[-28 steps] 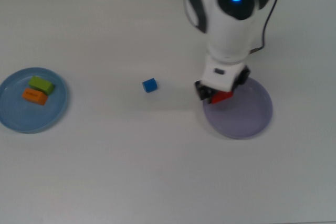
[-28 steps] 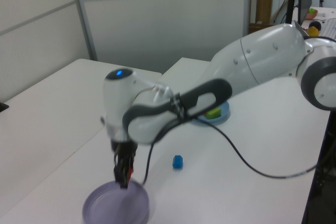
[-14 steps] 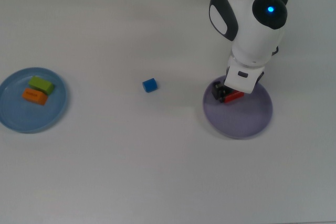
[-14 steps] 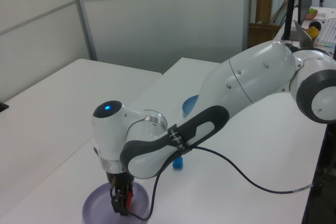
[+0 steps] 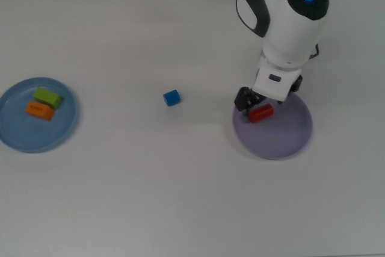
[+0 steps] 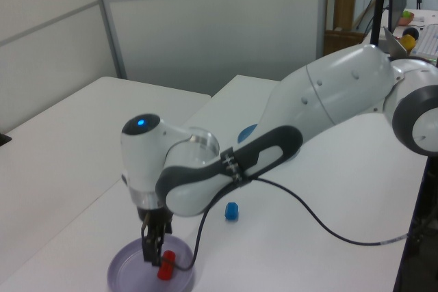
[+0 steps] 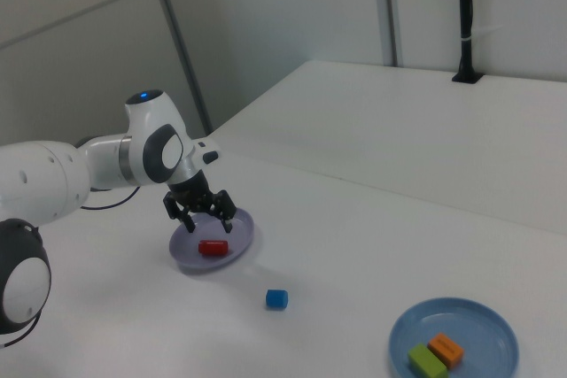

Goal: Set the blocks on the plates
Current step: 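Move the gripper to the blue block and grasp it, then carry the blue block onto the lavender plate beside the red block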

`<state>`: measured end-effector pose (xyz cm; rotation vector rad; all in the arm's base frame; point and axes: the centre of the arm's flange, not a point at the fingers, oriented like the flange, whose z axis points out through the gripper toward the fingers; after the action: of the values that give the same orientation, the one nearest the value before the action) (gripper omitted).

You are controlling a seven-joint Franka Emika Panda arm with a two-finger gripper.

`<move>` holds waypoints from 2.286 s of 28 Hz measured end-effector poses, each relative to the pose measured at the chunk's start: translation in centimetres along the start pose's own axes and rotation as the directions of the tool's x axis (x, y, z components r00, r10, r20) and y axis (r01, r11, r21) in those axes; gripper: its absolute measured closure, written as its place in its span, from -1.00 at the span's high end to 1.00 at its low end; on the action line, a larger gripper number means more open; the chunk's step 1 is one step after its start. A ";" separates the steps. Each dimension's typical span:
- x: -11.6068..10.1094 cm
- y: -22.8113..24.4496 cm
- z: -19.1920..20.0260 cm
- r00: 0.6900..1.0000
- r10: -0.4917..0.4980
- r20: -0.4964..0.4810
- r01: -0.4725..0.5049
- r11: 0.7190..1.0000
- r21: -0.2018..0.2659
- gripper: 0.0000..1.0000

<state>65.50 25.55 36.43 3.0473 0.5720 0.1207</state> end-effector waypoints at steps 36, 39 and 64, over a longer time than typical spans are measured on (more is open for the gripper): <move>-10.8 18.4 5.2 0.967 0.028 0.254 -0.029 1.000 0.002 0.58; -10.8 18.4 5.7 0.966 0.021 0.256 -0.023 1.000 0.005 0.54; -5.6 11.5 -0.2 0.996 -0.021 0.091 0.018 0.999 0.040 -0.22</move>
<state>64.43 12.85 36.80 3.0648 0.6045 -0.0305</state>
